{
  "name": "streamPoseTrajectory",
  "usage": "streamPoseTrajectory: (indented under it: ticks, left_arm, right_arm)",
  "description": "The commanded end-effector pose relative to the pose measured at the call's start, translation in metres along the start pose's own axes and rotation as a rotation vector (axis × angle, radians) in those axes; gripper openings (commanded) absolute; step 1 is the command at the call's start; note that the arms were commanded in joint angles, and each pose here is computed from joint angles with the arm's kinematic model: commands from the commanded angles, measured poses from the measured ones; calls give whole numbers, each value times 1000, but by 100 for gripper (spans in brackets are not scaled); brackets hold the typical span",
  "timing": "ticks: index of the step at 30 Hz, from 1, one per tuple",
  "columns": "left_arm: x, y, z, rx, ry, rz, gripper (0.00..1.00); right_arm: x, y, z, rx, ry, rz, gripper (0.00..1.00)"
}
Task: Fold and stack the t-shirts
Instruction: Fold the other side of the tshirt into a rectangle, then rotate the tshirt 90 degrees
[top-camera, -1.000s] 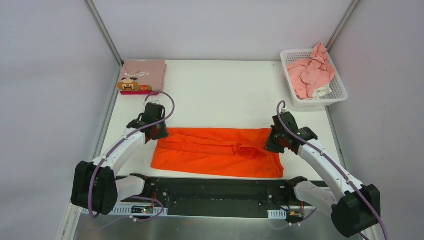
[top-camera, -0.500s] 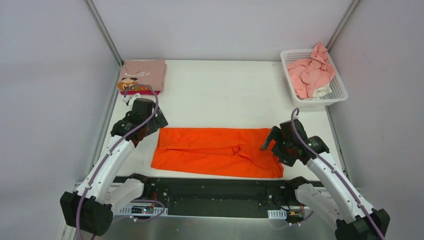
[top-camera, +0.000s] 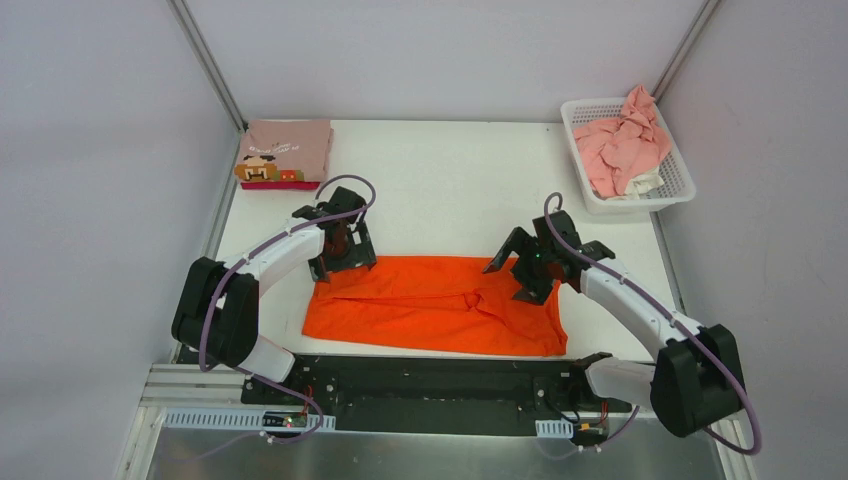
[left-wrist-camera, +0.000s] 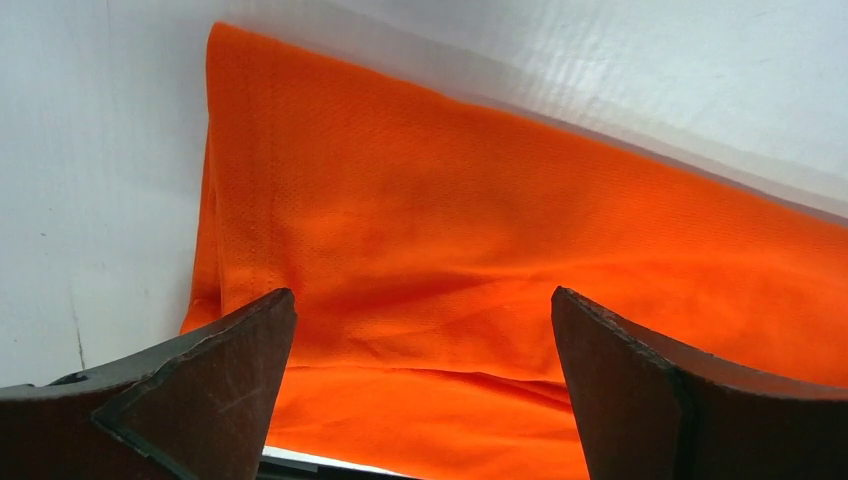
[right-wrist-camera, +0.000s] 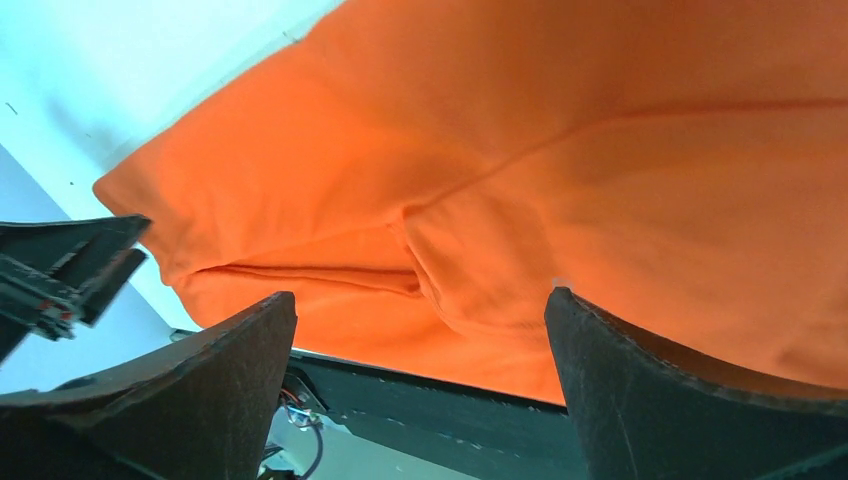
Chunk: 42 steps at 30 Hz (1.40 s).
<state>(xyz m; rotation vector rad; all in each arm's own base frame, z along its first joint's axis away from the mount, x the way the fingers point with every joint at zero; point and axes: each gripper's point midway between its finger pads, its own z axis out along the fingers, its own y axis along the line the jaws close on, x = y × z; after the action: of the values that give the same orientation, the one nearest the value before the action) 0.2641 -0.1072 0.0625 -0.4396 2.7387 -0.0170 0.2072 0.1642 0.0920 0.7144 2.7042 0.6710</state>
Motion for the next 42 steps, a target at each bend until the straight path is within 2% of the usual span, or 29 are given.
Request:
streamPoseTrajectory:
  ticks: [1,6,11,16,22,27,32,36,39,42]
  left_arm:
    - [15,13,14,-64,34,-32,99]
    - [19,23,23,-109,32,-35,99]
    - [23,33,33,-150,52,-49,99]
    - [22,44,33,-140,67,-97,99]
    - [8,5,2,81,21,-53,99]
    - [9,-16,-21,168,-22,-11,99]
    - [32,-35,-20,195,28,64,99]
    - [41,-36,-10,169,50,79,99]
    - [51,-32,0,155,81,82,99]
    - [61,-36,8,176,120,77,99]
  right_arm:
    - [-5,22,22,-63,31,35,99]
    - [1,-36,44,174,23,91,99]
    - [4,-56,56,219,15,109,99]
    - [-7,-52,43,217,-31,68,99]
    - [-8,-32,6,109,-78,21,99]
    - [16,-65,-9,176,-59,61,99]
    - [33,-88,1,224,-16,105,99]
    - [19,-98,13,307,-57,120,99]
    - [-2,-110,19,409,-104,153,99]
    - [-36,-108,25,441,-167,164,99]
